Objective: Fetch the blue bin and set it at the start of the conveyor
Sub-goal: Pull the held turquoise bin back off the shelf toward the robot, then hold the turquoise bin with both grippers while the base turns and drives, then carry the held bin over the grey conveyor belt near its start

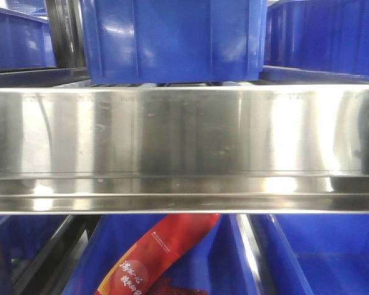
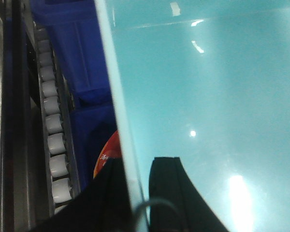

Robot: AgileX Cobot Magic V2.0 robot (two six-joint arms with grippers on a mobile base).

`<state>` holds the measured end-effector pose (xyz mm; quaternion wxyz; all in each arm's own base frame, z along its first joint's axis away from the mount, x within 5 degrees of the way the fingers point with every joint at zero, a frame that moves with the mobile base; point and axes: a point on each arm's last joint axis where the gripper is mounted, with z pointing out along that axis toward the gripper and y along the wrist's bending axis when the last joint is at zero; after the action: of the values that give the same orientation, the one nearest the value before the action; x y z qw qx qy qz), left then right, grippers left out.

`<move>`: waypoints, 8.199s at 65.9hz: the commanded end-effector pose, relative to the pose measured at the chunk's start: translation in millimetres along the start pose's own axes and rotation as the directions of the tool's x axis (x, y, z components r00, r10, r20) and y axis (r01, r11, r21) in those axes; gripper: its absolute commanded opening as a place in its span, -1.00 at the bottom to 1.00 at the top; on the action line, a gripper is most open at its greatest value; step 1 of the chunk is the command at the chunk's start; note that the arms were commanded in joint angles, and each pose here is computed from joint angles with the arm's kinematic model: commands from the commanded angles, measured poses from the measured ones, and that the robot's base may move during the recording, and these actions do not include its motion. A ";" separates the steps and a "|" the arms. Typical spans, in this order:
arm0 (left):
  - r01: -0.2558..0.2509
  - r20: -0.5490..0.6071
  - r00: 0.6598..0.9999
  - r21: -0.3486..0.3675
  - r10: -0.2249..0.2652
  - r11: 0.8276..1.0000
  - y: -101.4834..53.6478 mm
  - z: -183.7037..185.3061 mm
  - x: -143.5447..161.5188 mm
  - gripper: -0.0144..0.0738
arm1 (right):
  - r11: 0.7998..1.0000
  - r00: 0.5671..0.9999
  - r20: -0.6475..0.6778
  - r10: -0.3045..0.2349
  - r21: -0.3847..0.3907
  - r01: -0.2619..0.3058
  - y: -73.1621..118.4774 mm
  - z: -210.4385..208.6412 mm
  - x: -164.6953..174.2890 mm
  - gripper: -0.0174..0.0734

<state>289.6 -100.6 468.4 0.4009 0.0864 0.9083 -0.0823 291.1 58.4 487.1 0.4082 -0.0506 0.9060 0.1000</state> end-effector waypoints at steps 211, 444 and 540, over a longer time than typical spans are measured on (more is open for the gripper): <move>-0.046 0.485 0.874 0.033 0.024 0.998 -3.9 -18.3 -43.7 -0.93 | 0.999 0.958 0.285 -0.043 0.023 0.038 -1.7 -6.6 -26.6 -0.95; -0.048 0.486 0.874 0.030 0.027 0.998 -3.7 -18.3 -43.8 -0.93 | 0.999 0.957 0.287 -0.042 0.021 0.037 -1.6 -6.6 -26.8 -0.95; -0.057 0.488 0.872 0.008 0.046 0.998 -2.4 -18.3 -44.0 -0.93 | 0.999 0.954 0.298 -0.042 0.021 0.037 -1.5 -6.9 -27.9 -0.95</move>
<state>310.3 -102.3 502.2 0.5921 0.0952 0.7957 -0.0852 309.0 58.5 501.2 0.5111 -0.0417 0.8523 0.1027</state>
